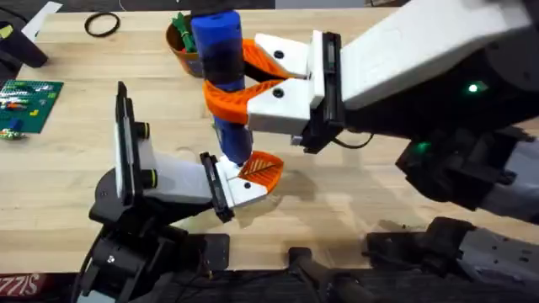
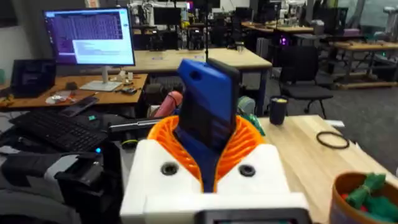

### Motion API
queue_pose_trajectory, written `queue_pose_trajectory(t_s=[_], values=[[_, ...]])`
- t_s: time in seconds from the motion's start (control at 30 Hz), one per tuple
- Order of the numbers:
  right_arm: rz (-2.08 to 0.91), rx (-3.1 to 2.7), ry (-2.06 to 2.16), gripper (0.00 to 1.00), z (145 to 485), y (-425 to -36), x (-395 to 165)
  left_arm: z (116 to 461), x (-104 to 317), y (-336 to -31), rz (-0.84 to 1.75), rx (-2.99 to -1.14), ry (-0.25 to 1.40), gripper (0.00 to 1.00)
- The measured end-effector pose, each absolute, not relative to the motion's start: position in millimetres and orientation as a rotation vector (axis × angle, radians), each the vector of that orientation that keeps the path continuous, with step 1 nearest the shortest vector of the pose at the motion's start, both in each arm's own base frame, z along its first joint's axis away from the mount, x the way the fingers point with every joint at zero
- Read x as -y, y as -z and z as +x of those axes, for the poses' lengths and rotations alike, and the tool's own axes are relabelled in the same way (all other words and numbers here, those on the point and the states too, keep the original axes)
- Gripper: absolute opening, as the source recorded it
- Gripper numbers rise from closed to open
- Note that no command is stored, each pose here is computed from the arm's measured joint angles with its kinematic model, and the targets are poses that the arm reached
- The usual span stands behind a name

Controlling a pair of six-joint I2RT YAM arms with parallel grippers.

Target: Pick up the gripper from the table and insert it into the empty holder that is missing its gripper. Then pick up a screw, insert it into the mounting hole, and use the screwdriver to tighten it. Finally, clean up the table by picking up the vegetable and placing it into the bucket.

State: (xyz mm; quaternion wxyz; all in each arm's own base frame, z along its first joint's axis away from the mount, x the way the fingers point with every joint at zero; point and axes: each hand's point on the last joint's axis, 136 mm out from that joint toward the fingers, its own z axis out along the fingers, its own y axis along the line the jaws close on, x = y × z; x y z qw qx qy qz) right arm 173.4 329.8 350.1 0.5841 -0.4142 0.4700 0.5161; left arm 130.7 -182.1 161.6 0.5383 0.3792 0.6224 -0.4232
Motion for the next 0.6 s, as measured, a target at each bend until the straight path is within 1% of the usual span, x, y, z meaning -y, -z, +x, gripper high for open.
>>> queue_pose_trajectory(t_s=[0.23, 0.6], values=[[-0.931, -0.921, -1.177, 0.051, 166, -381, -321, 131, 182, -162, 0.901, -1.481, 1.006, 0.012], [-0.91, -0.925, -1.14, 0.051, 178, -385, -314, 131, 182, -162, 0.901, -1.481, 1.006, 0.012]])
